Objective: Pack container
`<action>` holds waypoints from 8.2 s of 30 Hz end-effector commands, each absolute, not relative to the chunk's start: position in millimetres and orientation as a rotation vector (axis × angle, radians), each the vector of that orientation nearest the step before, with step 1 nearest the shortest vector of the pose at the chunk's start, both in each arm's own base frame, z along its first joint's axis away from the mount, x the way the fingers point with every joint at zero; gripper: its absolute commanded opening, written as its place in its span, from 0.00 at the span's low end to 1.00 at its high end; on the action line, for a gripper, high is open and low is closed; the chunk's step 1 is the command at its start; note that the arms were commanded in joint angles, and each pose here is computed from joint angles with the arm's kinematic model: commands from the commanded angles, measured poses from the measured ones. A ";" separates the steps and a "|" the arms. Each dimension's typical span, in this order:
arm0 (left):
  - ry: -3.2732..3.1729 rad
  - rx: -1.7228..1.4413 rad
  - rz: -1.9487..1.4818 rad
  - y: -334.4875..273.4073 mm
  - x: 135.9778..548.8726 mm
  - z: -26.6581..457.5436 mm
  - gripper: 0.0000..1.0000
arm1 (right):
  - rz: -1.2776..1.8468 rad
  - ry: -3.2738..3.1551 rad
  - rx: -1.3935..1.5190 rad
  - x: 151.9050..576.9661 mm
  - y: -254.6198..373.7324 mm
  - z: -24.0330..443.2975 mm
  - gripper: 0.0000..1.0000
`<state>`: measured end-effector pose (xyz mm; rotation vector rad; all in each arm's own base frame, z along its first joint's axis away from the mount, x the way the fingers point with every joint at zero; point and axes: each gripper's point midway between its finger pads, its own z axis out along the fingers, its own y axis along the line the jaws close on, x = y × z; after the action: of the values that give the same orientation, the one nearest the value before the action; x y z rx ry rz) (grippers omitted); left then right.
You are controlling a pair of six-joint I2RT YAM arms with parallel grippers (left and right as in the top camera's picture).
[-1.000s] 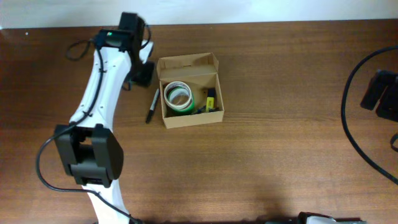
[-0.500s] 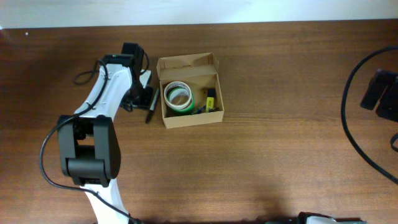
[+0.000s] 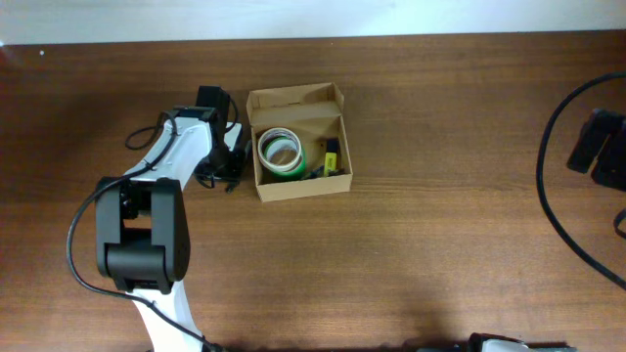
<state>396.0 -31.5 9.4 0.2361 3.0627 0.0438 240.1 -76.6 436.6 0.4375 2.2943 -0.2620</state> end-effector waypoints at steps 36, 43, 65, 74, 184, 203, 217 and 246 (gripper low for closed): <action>2.950 0.418 -0.113 -52.3 413.9 7.0 0.42 | -0.287 2.264 0.448 226.2 -78.9 443.3 0.99; 2.942 0.473 -0.109 -51.7 407.6 -6.4 0.38 | -0.287 2.263 0.447 225.8 -78.7 443.5 0.99; 2.940 0.503 -0.107 -50.8 398.8 -21.1 0.02 | -0.278 2.259 0.443 224.4 -77.2 444.6 0.99; 2.800 0.482 -0.054 -48.8 419.0 43.6 0.02 | -0.278 2.257 0.443 224.2 -77.2 444.9 0.99; 2.722 -0.522 -0.560 -5.1 486.3 129.5 0.02 | 0.417 2.953 0.304 394.0 -16.1 233.0 0.04; 2.703 -0.592 -1.138 -63.4 506.9 77.1 0.02 | 1.133 3.121 0.193 402.1 80.8 142.9 0.04; 2.687 -0.491 -1.101 -95.7 518.2 78.8 0.02 | 1.437 3.246 0.044 391.7 143.3 60.6 0.04; 2.798 -0.499 -1.034 -116.1 511.9 24.7 0.02 | 0.857 3.139 -0.235 450.1 106.8 71.1 0.04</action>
<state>511.8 -115.6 28.4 -0.4909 2.7947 -1.0325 430.3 115.3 55.9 -0.1921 3.2095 0.9902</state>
